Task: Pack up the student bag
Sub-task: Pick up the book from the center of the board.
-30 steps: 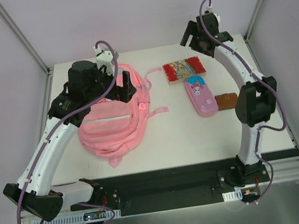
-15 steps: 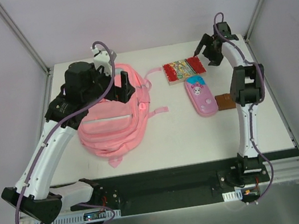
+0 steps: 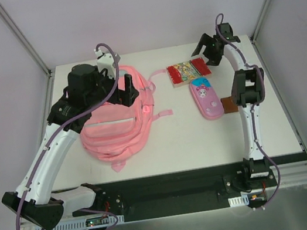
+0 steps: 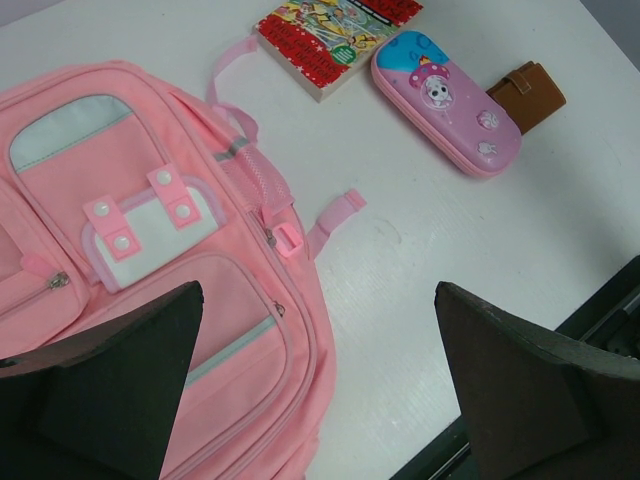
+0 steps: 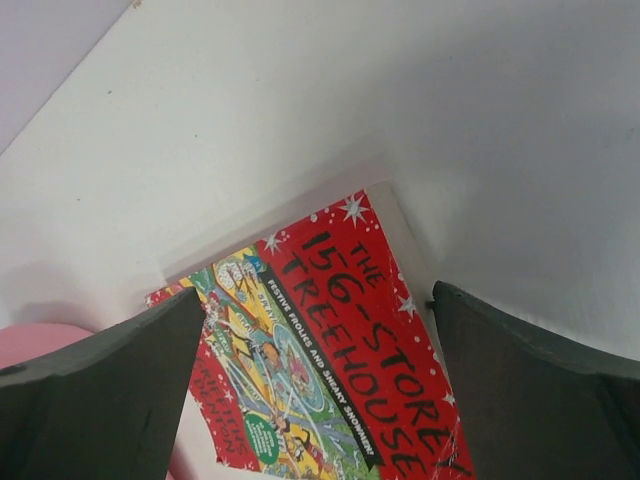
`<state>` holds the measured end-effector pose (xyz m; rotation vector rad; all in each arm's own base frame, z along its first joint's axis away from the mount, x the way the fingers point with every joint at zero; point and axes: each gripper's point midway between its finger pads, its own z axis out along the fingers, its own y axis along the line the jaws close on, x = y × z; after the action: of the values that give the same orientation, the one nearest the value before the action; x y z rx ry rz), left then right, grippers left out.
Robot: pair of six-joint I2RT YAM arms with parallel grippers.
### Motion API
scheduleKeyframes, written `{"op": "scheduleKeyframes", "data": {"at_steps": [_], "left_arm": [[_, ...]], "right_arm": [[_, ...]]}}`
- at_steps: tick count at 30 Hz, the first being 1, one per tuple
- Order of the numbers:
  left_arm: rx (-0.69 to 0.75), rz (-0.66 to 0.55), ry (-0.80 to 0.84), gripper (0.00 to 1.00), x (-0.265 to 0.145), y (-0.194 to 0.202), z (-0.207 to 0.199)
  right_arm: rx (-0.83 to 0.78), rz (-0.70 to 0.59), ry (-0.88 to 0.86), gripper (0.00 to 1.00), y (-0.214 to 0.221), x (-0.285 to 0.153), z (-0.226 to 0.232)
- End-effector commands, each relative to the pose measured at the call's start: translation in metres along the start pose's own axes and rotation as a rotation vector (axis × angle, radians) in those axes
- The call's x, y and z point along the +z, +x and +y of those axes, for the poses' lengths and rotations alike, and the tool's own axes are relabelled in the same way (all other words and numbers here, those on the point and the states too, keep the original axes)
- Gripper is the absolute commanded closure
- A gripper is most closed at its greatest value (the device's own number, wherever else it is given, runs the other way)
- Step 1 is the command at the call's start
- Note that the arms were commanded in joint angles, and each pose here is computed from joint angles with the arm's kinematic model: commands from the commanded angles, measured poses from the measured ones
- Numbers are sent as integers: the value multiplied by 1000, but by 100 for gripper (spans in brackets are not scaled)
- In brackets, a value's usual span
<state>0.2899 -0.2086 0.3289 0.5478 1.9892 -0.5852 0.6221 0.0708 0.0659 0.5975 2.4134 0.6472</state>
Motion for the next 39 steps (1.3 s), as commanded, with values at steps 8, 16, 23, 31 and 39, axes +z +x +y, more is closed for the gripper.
{"op": "scheduleKeyframes", "data": {"at_steps": [8,16,23,31,39], "left_arm": [[7,-50,-12,1,-9,-7,1],[-3,-53,-5,1,-14,-2,-1],[-8,-47,3,1,-17,5,-3],[0,-76,-23,1,-32,8,0],[32,-104,-60,1,-43,8,6]], "right_arm": [[-141,123,-43,4,56,20,36],[-383,188,-19,4,93,15,53],[-714,228,64,4,134,4,74],[-880,245,150,4,161,-27,85],[-821,204,-29,3,164,-84,138]]}}
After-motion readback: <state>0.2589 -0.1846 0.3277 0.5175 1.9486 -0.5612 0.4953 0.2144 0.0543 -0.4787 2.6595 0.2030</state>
